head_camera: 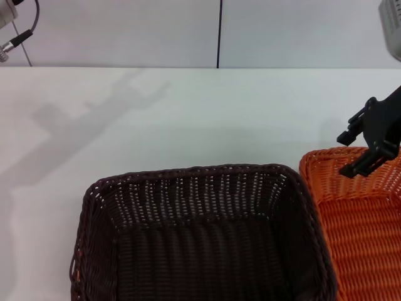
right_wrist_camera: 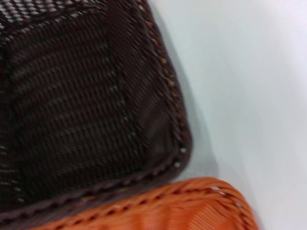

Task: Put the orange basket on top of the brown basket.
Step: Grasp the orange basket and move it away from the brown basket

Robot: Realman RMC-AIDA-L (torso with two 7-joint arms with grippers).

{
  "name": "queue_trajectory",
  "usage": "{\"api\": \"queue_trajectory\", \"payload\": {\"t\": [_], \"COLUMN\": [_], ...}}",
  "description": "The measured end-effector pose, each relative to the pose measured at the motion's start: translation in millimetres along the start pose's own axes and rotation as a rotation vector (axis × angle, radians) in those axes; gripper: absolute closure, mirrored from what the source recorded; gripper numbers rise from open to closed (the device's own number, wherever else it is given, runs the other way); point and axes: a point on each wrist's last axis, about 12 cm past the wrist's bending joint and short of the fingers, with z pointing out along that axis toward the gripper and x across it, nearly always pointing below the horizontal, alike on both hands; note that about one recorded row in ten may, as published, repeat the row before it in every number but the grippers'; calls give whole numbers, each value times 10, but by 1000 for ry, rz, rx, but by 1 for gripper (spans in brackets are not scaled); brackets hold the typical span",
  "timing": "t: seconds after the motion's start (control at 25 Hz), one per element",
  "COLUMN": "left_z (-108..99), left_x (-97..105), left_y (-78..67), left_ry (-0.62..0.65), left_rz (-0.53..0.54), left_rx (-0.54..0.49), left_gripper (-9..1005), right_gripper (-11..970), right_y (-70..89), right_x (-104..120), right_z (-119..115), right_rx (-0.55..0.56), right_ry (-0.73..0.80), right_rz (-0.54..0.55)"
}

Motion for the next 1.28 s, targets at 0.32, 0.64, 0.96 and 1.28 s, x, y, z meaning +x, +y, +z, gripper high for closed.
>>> {"api": "queue_trajectory", "payload": {"t": [0.32, 0.64, 0.96, 1.28], "left_z": [9, -9, -13, -52], "left_x": [-15, -16, 38, 48], "left_y": [19, 65, 95, 155], "left_ry": [1, -5, 7, -2], "left_rz": [3, -8, -23, -38], "left_rx": [-5, -24, -36, -70], "left_gripper": [135, 135, 136, 136], "right_gripper": [309, 344, 516, 709], "right_y": [-49, -49, -16, -25], "right_x": [51, 113, 363, 1054], "right_z": [252, 439, 440, 154], "right_rx": [51, 54, 60, 151], "right_ry": [70, 93, 117, 102], "right_rz": [2, 9, 74, 328]}}
